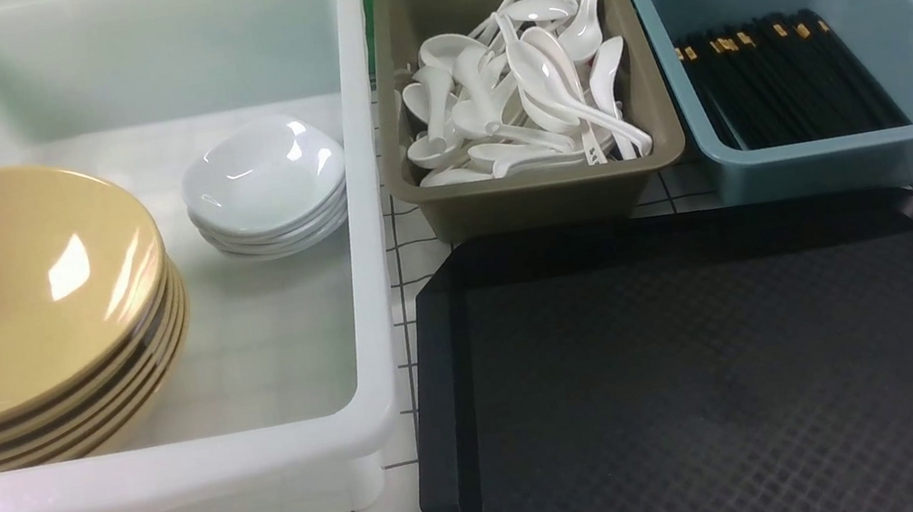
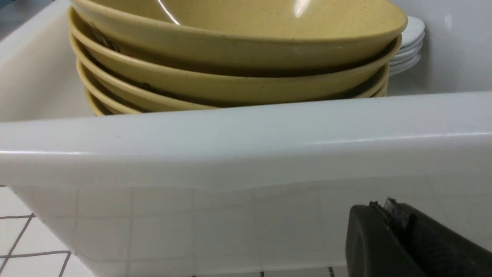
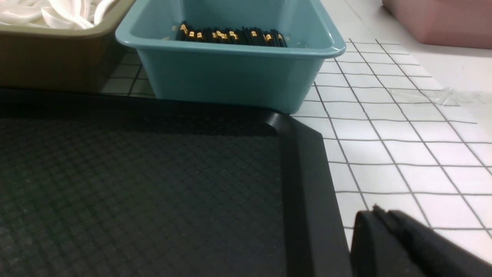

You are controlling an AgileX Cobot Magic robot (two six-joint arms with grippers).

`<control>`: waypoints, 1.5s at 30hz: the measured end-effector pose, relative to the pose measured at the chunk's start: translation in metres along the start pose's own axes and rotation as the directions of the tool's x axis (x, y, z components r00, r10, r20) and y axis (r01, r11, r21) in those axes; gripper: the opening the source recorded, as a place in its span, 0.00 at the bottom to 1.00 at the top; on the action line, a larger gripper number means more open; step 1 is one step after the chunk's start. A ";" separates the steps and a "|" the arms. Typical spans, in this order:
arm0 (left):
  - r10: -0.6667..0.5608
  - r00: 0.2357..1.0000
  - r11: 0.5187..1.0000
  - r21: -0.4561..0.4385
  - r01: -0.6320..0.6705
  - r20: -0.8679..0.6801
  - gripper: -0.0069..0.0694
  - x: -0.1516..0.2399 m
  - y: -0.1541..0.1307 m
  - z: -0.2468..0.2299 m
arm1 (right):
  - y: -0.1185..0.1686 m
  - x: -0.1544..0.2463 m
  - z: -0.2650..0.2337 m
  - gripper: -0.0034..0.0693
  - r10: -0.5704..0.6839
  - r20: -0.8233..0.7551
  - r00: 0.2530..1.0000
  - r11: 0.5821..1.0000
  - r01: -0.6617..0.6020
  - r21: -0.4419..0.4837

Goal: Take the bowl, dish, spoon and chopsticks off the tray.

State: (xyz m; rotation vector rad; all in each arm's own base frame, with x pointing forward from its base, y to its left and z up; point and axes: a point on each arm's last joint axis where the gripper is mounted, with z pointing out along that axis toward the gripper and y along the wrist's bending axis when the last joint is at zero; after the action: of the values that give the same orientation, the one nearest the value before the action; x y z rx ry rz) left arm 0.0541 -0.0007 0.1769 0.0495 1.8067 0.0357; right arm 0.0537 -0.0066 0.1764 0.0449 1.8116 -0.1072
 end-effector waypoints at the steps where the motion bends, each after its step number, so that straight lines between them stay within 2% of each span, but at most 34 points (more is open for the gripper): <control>1: 0.000 1.000 1.000 0.000 0.000 0.000 0.07 0.000 0.000 0.000 | 0.000 0.000 0.000 0.15 0.000 0.000 1.000 1.000 0.000 0.000; 45: -0.002 1.000 1.000 0.000 0.002 0.000 0.07 0.000 0.000 0.000 | 0.000 0.000 0.000 0.21 0.002 0.000 1.000 1.000 -0.002 0.000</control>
State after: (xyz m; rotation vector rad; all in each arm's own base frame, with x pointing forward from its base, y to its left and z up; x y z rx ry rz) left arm 0.0541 -0.0007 0.1769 0.0475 1.8068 0.0341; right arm 0.0537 -0.0066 0.1764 0.0468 1.8115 -0.1057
